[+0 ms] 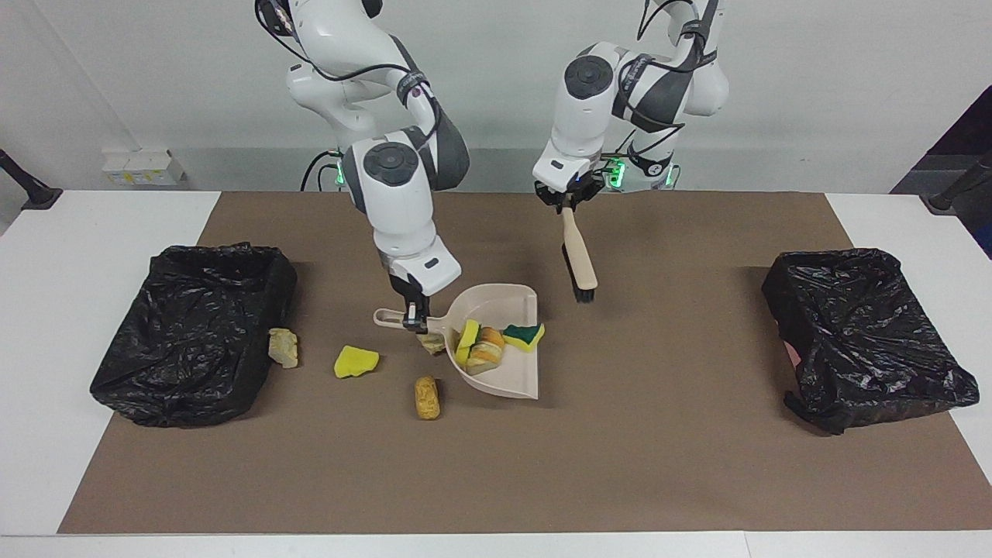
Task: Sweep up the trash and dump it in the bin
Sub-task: 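Carry the dustpan to the bin with the right gripper while the left gripper withdraws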
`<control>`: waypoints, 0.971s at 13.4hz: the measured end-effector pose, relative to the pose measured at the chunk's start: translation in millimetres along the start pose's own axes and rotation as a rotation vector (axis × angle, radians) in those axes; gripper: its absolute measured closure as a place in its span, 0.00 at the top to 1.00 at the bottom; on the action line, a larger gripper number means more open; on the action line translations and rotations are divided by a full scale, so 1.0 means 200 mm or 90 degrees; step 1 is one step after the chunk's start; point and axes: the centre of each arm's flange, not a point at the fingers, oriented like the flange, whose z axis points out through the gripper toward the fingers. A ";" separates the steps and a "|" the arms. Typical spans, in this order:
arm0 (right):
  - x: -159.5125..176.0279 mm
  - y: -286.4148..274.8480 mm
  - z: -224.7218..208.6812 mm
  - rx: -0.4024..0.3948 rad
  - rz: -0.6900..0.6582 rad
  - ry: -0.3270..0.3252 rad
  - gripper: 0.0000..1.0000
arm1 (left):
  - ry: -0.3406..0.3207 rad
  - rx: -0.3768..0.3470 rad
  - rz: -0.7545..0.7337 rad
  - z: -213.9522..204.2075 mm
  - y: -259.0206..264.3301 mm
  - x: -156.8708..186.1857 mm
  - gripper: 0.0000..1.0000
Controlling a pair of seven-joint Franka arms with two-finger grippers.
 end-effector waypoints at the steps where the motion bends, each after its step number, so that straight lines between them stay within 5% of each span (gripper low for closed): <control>1: -0.08 0.02 -0.04 0.005 0.004 0.010 0.31 | 0.003 -0.012 0.000 0.06 0.06 -0.06 0.27; 5: -0.43 0.08 -0.16 0.036 -0.004 0.048 0.31 | 0.003 -0.039 0.007 0.28 0.23 -0.21 0.27; 13: -1.29 0.14 -0.26 0.070 -0.059 0.070 0.31 | -0.005 -0.026 -0.004 0.44 0.21 -0.21 0.27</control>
